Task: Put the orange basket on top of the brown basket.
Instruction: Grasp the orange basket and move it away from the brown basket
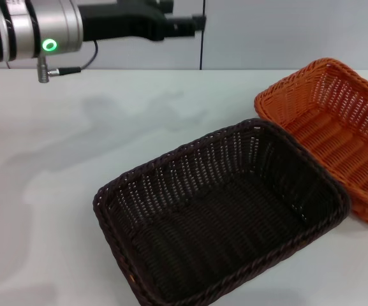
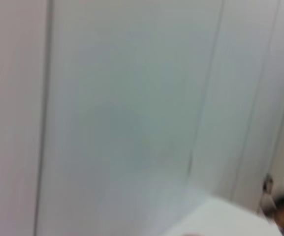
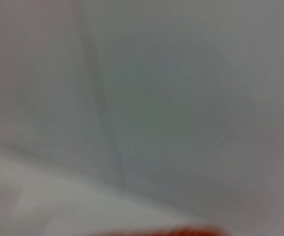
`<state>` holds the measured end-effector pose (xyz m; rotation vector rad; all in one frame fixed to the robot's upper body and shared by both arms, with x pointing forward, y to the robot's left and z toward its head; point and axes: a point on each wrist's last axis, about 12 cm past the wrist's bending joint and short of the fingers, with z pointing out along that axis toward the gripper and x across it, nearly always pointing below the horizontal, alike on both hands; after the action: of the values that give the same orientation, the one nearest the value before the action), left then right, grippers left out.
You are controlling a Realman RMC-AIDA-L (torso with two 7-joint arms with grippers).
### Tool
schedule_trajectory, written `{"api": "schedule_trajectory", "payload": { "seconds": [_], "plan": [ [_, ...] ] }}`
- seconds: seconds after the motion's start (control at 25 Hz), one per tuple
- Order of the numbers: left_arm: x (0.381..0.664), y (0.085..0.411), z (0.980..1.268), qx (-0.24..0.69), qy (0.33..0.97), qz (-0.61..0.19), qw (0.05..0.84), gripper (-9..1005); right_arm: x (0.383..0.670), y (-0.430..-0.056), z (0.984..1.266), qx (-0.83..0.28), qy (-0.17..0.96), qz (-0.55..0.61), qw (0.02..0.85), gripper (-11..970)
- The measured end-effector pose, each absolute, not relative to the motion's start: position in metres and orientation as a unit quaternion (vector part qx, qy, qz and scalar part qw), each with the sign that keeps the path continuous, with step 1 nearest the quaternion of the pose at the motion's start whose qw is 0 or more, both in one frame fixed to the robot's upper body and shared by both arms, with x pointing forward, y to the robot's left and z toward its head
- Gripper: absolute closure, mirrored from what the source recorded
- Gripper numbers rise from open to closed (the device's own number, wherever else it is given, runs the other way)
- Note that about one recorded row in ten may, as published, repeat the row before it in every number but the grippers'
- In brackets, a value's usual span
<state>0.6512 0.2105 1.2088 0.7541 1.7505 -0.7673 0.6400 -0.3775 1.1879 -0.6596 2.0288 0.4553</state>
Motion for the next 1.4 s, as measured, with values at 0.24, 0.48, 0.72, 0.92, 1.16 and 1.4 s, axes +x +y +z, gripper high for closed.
{"api": "schedule_trajectory", "payload": {
  "seconds": [0.24,0.48,0.72,0.92,1.16,1.4],
  "plan": [
    [0.651,0.216,1.208,0.29,0.715,-0.33,0.544,135,0.627,-0.379,1.197,-0.401,0.875,0.088,0.256,390],
    [0.653,0.212,1.203,0.281,0.719,-0.337,0.539,135,0.622,-0.373,1.193,-0.45,0.871,0.073,0.182,389],
    [0.654,0.209,1.203,0.276,0.718,-0.346,0.538,135,0.613,-0.358,1.184,-0.501,0.853,0.083,0.123,389],
    [0.654,0.208,1.203,0.263,0.714,-0.36,0.539,135,0.605,-0.343,1.178,-0.537,0.833,0.103,0.086,391],
    [0.656,0.205,1.207,0.257,0.708,-0.371,0.543,135,0.598,-0.329,1.172,-0.57,0.811,0.122,0.056,392],
    [0.661,0.2,1.211,0.256,0.707,-0.367,0.547,135,0.592,-0.312,1.165,-0.596,0.79,0.142,0.037,392]
  ]
}}
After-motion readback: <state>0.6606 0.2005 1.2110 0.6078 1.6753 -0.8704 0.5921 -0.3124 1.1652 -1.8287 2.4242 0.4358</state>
